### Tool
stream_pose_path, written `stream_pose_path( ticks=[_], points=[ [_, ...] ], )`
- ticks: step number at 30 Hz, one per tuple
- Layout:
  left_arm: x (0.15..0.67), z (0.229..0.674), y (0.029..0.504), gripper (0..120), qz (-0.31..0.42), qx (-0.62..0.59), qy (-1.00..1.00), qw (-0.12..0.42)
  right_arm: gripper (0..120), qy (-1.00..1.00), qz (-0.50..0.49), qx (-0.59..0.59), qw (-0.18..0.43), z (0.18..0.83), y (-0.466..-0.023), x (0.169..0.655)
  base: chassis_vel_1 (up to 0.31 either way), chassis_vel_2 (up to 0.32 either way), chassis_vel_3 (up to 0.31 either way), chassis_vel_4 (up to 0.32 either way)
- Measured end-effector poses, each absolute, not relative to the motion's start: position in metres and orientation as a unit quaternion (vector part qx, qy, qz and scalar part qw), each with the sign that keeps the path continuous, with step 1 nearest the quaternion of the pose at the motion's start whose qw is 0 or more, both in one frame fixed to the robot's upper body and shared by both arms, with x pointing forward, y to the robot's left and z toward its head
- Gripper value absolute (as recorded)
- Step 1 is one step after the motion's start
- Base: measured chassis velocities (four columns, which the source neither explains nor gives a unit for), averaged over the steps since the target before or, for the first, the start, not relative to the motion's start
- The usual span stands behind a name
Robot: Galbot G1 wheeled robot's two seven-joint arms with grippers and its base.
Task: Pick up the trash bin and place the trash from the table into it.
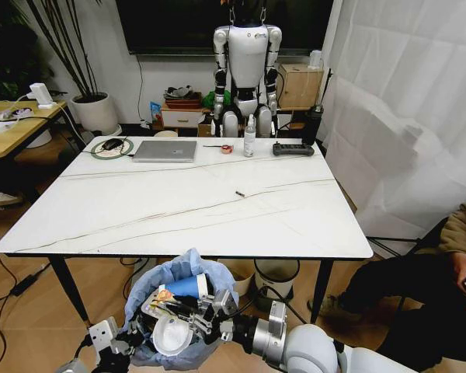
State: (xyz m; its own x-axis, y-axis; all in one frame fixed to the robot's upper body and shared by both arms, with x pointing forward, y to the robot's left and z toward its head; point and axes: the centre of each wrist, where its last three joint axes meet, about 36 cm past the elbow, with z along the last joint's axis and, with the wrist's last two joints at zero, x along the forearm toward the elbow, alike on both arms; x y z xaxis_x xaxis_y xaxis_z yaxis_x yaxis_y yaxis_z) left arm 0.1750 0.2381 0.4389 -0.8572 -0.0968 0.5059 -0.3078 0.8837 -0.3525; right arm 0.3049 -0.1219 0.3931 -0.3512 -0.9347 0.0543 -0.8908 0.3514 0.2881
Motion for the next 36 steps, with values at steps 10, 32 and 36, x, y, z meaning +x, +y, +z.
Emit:
stream_pose_path(
  ticks=[10,32,36],
  points=[
    [0.176,0.437,0.238,0,0.217,0.108,-0.938,0.247,69,-0.818,-0.103,0.556,0.100,0.398,-0.125,0.305,0.000,0.000,0.000,0.000],
    [0.172,0.434,0.236,0,0.214,0.109,-0.937,0.255,100,-0.929,-0.090,0.351,0.076,0.482,-0.151,0.487,0.000,0.000,0.000,0.000],
    [0.171,0.436,0.236,0,0.213,0.108,-0.937,0.254,100,-0.938,-0.085,0.323,0.095,0.486,-0.147,0.530,0.000,0.000,0.000,0.000]
  ],
)
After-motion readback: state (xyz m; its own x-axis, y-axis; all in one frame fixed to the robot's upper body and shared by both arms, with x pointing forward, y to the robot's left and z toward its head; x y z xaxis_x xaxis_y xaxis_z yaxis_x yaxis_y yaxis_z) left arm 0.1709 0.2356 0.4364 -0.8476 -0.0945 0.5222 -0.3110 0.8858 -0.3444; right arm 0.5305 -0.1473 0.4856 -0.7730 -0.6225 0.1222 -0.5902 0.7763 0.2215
